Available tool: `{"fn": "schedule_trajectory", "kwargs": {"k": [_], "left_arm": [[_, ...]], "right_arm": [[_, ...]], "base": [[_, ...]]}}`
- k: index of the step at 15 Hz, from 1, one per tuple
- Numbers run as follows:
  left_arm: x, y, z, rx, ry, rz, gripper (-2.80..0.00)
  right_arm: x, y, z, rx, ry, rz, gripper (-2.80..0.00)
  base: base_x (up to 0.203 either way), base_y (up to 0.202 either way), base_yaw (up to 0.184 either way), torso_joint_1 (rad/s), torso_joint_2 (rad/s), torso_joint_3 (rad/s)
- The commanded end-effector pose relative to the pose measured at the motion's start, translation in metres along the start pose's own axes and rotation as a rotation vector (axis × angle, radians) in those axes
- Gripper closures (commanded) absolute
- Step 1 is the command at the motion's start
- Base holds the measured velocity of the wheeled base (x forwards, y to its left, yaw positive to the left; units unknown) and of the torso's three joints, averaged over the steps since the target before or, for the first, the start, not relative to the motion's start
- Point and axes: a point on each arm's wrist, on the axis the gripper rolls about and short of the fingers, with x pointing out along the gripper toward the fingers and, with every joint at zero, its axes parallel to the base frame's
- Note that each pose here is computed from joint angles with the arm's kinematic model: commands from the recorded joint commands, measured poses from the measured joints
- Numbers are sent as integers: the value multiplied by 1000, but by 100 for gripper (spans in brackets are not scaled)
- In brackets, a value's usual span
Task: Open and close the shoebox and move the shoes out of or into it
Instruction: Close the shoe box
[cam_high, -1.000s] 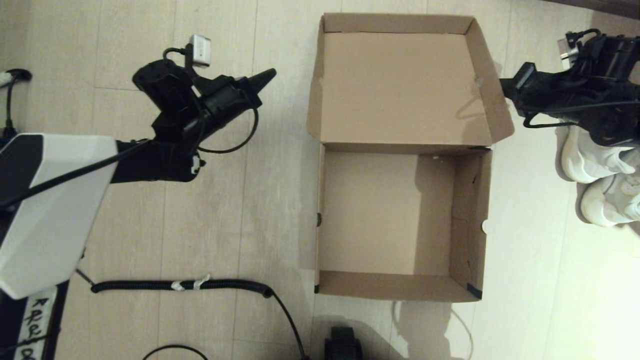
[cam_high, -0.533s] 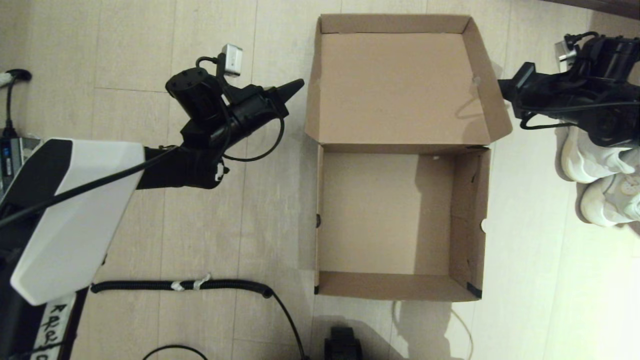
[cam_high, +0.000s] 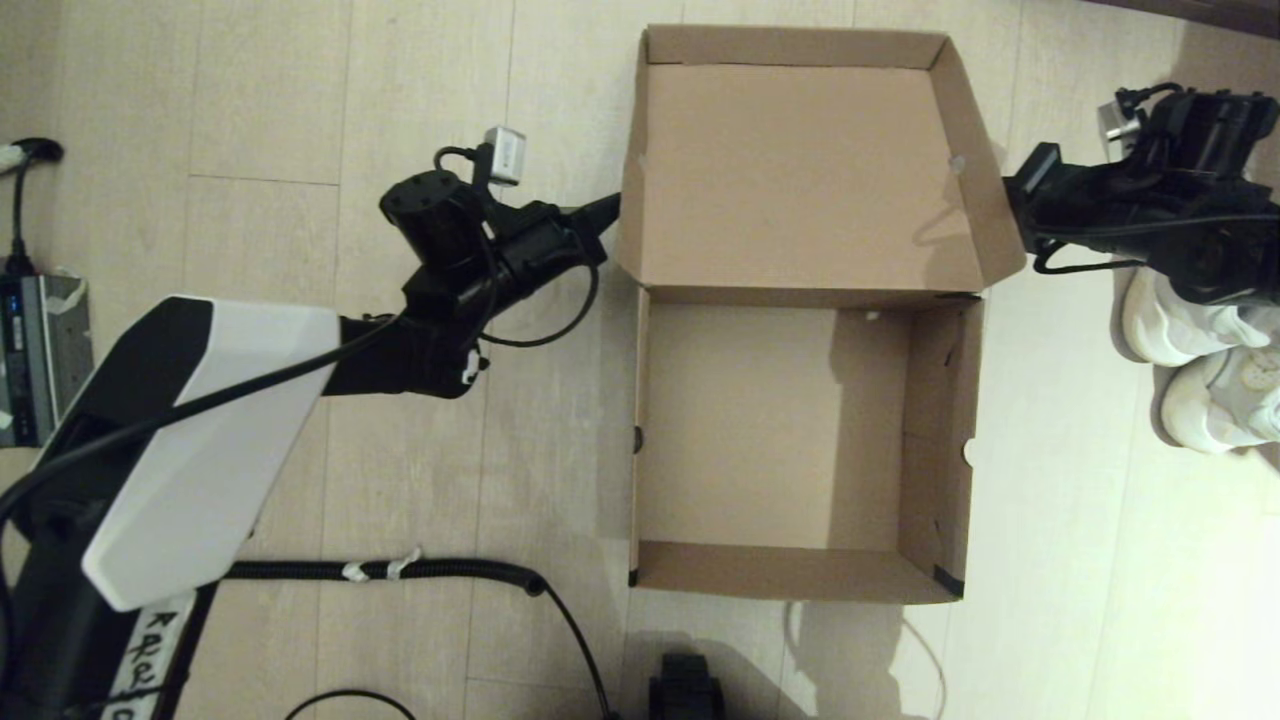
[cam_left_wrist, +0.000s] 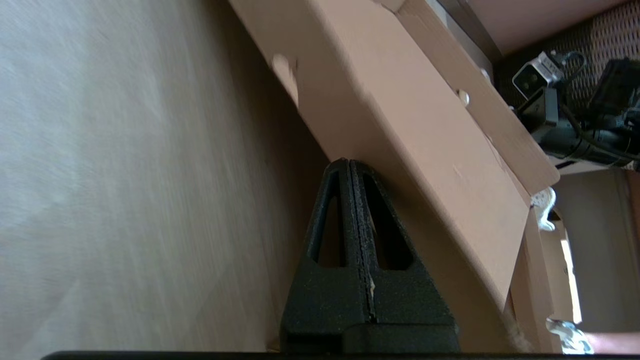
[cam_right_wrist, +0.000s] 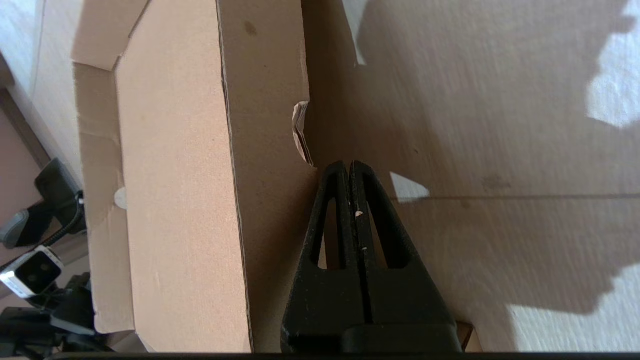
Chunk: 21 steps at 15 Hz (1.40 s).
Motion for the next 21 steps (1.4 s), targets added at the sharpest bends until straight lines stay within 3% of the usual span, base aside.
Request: {"fn": "schedule_trajectory", "kwargs": {"k": [1, 6, 21], "left_arm": [[2, 0, -7, -8, 7, -7, 0], [4, -8, 1, -2, -7, -21, 0], [15, -74, 70, 4, -108, -46, 0]], "right_arm": [[-1, 2, -2, 7, 8, 3, 0], [-5, 18, 1, 12, 3, 31, 0], [-68, 91, 20, -23, -30, 99, 0]], "base": [[0, 0, 0, 0, 0, 0], [0, 0, 0, 0, 0, 0], [0, 0, 0, 0, 0, 0]]}}
